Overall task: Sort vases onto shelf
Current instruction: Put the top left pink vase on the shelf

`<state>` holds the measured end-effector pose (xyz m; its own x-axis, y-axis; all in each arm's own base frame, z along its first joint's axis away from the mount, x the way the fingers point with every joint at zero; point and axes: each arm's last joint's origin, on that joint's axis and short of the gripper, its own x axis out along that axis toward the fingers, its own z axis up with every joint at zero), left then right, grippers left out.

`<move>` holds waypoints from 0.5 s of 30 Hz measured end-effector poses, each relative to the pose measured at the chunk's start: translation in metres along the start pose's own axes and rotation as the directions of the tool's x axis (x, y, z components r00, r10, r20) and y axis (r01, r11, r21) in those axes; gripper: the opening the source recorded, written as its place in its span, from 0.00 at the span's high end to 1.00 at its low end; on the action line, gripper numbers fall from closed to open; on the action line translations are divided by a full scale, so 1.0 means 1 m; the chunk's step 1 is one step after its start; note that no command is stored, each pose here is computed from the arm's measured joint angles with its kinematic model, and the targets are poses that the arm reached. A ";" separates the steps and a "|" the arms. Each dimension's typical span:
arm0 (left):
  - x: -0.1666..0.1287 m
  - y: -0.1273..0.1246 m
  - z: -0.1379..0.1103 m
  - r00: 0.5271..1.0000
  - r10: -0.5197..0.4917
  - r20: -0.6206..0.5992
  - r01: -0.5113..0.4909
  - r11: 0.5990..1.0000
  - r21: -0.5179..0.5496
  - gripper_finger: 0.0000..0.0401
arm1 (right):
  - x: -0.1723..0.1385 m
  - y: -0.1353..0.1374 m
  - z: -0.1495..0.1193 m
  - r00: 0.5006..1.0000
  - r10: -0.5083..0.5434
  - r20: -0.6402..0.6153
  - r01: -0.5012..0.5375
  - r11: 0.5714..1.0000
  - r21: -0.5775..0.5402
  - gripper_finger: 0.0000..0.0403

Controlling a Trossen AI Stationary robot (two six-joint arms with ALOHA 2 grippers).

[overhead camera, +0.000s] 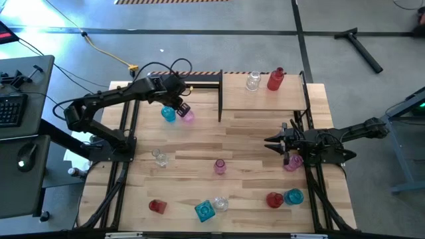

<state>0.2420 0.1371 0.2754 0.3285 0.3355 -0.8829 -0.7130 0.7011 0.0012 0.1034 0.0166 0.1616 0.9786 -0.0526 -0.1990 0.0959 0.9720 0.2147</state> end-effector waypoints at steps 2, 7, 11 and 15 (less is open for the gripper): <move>-0.004 -0.002 0.002 1.000 -0.003 0.007 0.003 1.000 0.005 0.97 | 0.000 0.000 0.000 1.000 0.000 0.000 0.000 1.000 0.000 0.73; -0.008 -0.005 0.003 1.000 0.012 0.016 -0.012 1.000 0.017 0.97 | 0.000 0.000 0.000 1.000 0.000 0.000 0.000 1.000 0.000 0.73; -0.008 -0.005 0.004 1.000 0.013 0.015 -0.013 1.000 0.018 0.97 | 0.000 0.000 0.000 1.000 0.000 0.000 0.000 1.000 0.000 0.73; -0.010 -0.005 0.005 1.000 0.013 0.014 -0.014 0.999 0.032 0.97 | 0.000 0.000 0.000 1.000 0.000 0.000 0.000 1.000 0.000 0.73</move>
<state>0.2448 0.1331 0.2868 0.3275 0.3537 -0.8761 -0.6973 0.7162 0.0285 0.1034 0.0166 0.1616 0.9785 -0.0526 -0.1993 0.0959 0.9720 0.2146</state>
